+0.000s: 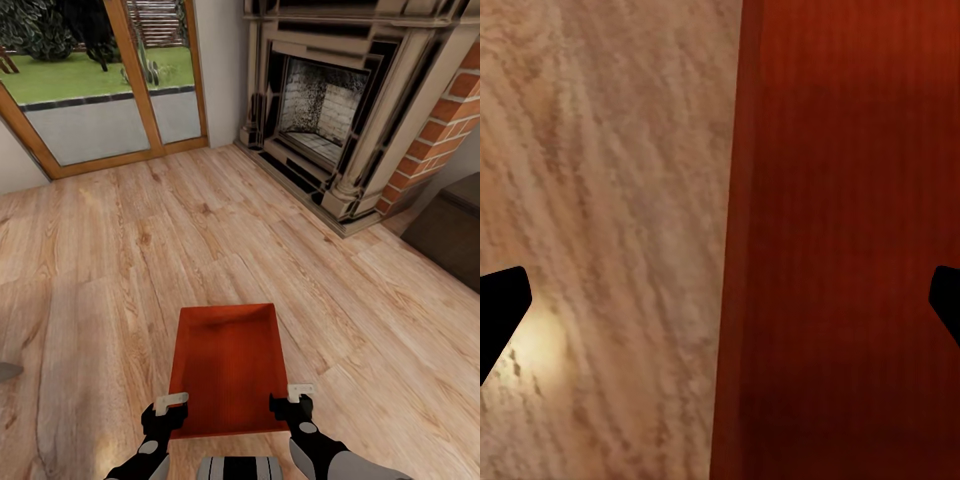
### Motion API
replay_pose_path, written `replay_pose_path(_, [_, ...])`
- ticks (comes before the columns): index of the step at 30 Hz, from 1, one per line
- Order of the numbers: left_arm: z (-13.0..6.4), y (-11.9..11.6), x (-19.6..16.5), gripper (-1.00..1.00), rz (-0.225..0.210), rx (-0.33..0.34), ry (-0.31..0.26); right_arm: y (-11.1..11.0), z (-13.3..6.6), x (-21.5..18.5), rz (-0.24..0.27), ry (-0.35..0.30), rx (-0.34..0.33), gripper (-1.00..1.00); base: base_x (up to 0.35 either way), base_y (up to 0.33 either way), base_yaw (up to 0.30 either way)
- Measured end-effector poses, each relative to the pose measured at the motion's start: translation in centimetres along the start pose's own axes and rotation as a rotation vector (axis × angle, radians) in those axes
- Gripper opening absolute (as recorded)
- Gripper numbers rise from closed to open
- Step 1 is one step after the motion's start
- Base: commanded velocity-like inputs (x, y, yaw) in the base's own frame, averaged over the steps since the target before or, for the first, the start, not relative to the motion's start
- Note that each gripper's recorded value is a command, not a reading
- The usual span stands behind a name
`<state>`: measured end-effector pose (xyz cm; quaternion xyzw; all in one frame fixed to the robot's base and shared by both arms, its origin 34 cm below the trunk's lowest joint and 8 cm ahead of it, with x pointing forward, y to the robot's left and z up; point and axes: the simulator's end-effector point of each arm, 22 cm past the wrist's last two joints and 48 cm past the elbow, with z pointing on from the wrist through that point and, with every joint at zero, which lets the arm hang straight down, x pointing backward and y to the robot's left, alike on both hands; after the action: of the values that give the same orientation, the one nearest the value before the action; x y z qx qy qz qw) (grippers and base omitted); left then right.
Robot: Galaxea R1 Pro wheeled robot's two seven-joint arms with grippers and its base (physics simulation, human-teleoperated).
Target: Move the two storage containers from the living room to the garage. In the garage, place one container on the floor and stack the other container on top of it (either order is fine).
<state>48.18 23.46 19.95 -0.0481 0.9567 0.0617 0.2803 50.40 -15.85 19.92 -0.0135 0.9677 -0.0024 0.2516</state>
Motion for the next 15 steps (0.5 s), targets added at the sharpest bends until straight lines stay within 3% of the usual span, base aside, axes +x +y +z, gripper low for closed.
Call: replay_pose_path(15, [-0.07, 0.07, 0.15, 1.00, -0.007, -0.013, 0.004, -0.03, 0.00, 0.05, 0.003, 0.002, 0.001, 1.00, 0.000, 0.000, 0.000])
